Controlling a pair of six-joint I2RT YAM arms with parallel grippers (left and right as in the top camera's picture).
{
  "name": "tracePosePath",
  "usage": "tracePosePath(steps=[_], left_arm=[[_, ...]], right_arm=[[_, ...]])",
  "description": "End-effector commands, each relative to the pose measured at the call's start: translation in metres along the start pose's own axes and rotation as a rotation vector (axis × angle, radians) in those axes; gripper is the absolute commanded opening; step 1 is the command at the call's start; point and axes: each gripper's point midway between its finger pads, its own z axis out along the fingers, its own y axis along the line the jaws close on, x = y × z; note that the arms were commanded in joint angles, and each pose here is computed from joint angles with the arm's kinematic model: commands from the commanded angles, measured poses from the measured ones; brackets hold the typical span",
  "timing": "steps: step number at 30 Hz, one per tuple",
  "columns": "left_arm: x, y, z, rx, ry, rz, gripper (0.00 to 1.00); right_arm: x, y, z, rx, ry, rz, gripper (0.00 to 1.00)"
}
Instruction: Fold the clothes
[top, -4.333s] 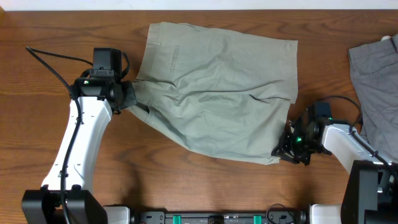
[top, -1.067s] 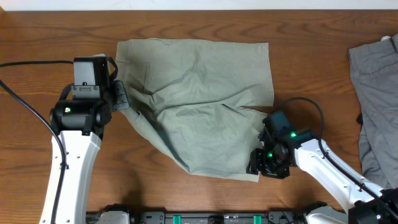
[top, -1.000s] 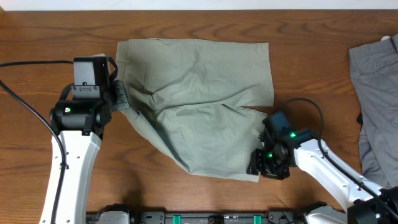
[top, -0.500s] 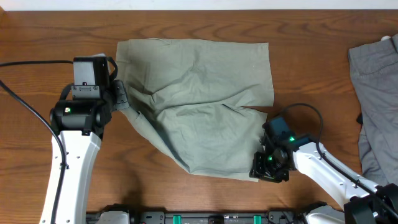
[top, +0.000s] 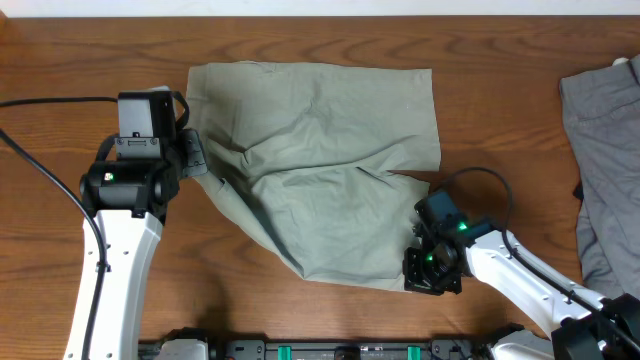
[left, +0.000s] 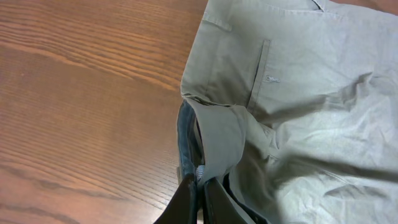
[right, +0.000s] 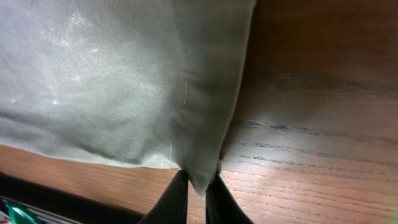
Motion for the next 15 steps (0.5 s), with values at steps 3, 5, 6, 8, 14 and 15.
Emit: tracePosePath(steps=[3, 5, 6, 8, 14, 15], left_arm=[[-0.009, 0.002, -0.004, -0.007, -0.026, -0.003, 0.06], [-0.009, 0.002, -0.004, -0.007, -0.026, -0.003, 0.06], [-0.009, 0.002, -0.004, -0.007, -0.026, -0.003, 0.06], [-0.009, 0.002, -0.004, -0.007, -0.026, -0.003, 0.06], [-0.010, 0.003, -0.008, -0.004, -0.037, -0.005, 0.06], [-0.010, 0.003, -0.010, -0.003, -0.043, -0.006, 0.06]], right_arm=[[0.000, 0.001, 0.002, 0.000, -0.002, 0.000, 0.01], [-0.005, 0.005, -0.003, -0.010, -0.016, -0.006, 0.01], [-0.009, 0.009, -0.006, -0.019, -0.028, -0.019, 0.01], [-0.018, 0.019, -0.017, -0.043, -0.067, -0.052, 0.01], [-0.056, 0.052, -0.077, -0.141, -0.260, -0.107, 0.01], [-0.062, 0.052, -0.087, -0.137, -0.291, -0.096, 0.01]])
